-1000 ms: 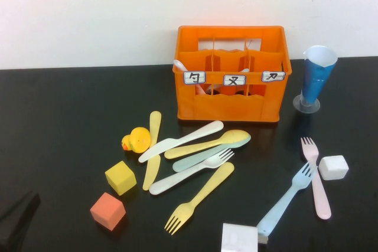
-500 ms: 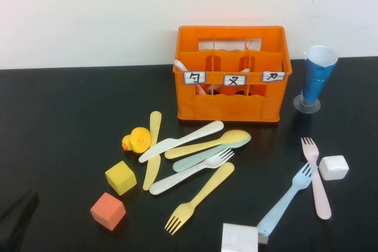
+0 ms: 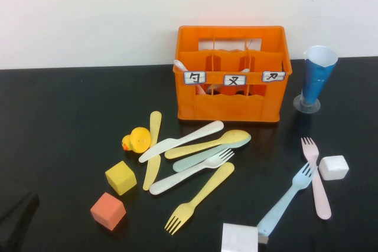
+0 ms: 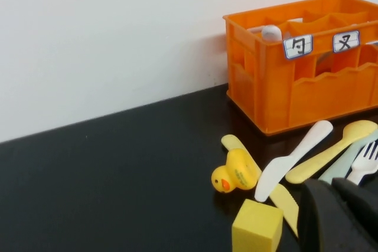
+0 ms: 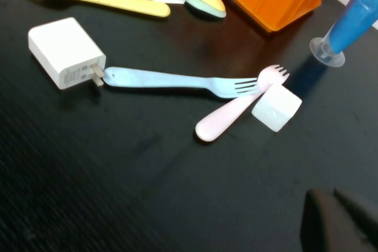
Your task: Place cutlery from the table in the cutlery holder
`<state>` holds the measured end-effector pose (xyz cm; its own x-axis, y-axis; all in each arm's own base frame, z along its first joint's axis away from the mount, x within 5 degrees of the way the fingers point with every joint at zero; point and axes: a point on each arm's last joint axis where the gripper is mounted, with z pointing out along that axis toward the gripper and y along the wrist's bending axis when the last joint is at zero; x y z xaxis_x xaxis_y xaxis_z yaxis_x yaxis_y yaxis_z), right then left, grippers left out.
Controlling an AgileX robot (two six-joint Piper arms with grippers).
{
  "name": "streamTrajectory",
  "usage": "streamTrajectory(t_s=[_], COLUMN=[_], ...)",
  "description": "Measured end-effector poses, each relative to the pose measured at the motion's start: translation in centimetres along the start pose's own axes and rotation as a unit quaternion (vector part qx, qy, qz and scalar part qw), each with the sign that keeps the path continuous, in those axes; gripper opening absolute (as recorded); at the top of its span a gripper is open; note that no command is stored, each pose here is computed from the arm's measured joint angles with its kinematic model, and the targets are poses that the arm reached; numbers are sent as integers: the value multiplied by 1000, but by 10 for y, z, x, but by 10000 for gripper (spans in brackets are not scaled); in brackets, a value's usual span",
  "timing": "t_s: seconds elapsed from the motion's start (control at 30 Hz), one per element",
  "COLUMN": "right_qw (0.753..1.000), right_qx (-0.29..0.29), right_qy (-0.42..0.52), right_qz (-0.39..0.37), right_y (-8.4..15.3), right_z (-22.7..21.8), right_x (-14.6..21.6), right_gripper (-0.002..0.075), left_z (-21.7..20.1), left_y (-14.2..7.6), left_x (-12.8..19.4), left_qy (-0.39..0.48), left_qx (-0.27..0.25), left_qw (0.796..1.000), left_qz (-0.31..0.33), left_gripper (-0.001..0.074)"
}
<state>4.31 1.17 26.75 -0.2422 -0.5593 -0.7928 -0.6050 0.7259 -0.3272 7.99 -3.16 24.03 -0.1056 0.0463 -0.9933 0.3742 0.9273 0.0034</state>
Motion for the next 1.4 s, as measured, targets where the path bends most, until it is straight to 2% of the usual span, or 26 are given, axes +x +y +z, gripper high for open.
streamTrajectory(t_s=[0.17, 0.43, 0.6, 0.7, 0.83, 0.93, 1.07, 1.4], right_qw=[1000, 1000, 1000, 1000, 1000, 1000, 1000, 1000], right_qx=[0, 0, 0, 0, 1, 1, 1, 1], right_qy=[0, 0, 0, 0, -1, 0, 0, 0], right_qz=[0, 0, 0, 0, 0, -1, -1, -1], right_y=[0, 0, 0, 0, 0, 0, 0, 0], right_z=[0, 0, 0, 0, 0, 0, 0, 0], right_x=[0, 0, 0, 0, 0, 0, 0, 0], right_gripper=[-1, -1, -1, -1, -2, -2, -2, -2], left_z=[-10, -30, -25, -25, -26, -26, -27, -27], left_y=[8, 12, 11, 11, 14, 14, 14, 14], left_x=[3, 7, 32, 42, 51, 61, 71, 71], left_qy=[-15, -60, -56, -66, -31, 18, 73, 80], left_qx=[-42, -84, -94, -102, -123, -136, -141, -138], left_qw=[998, 994, 994, 992, 987, 984, 980, 983], left_qz=[-43, -28, 5, -30, -95, -115, -115, -90], left_gripper=[-1, -1, -1, -1, -1, -1, -1, -1])
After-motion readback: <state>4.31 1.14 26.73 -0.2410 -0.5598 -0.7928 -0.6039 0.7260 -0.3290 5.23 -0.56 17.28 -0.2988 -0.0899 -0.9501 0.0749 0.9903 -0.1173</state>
